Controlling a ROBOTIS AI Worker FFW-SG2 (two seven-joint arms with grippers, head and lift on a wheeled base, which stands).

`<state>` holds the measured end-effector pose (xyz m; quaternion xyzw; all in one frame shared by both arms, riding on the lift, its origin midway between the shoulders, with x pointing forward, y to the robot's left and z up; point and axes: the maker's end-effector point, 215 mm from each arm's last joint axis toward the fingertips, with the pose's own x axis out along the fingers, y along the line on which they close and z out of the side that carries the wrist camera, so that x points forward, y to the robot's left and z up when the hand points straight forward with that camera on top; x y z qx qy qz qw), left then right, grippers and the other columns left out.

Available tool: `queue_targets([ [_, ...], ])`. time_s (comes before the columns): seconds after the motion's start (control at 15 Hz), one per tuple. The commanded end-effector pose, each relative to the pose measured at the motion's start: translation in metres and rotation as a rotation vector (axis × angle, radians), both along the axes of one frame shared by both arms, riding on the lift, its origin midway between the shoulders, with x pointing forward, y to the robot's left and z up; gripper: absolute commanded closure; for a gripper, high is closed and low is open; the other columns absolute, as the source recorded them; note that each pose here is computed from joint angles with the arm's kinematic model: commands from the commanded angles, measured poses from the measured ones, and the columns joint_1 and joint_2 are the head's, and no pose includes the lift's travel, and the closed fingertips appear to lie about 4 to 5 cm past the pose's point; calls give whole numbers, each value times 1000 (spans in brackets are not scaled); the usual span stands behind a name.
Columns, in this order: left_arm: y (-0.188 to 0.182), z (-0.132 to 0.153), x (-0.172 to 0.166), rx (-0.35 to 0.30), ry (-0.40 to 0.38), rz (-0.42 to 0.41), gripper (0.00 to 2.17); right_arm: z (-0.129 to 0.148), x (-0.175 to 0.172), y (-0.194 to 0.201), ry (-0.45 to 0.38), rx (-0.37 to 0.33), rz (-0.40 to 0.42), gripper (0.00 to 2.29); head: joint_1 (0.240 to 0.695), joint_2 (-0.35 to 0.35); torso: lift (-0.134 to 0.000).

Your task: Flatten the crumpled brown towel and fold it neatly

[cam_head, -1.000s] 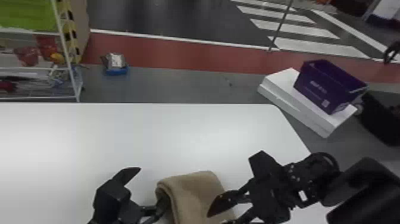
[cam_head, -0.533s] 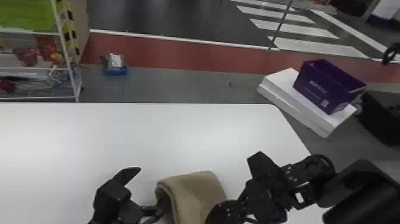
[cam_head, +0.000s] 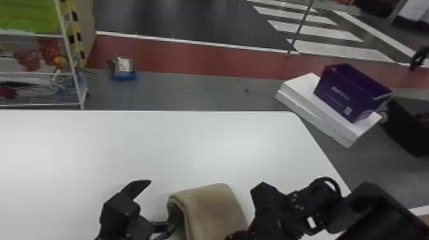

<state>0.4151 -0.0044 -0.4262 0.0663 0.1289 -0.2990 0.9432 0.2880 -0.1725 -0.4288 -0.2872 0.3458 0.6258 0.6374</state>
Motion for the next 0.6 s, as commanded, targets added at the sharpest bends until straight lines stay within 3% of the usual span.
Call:
queue_targets([
  [0.0,1,0,1,0,0,3,181,-3,-1,-1,0,-9,13,1747,695,-285,-124],
  [0.13,4,-6,1,72,-10,-4,181,-3,0,-1,-3,-10,13,1747,695,-285,-124],
  [0.27,14,-39,-6,246,51,-40,167,-3,0,-2,-3,-13,11,1747,695,-282,-124],
  [0.53,19,-42,-13,281,105,-182,161,-4,0,-1,-5,-15,13,1747,695,-285,-124],
])
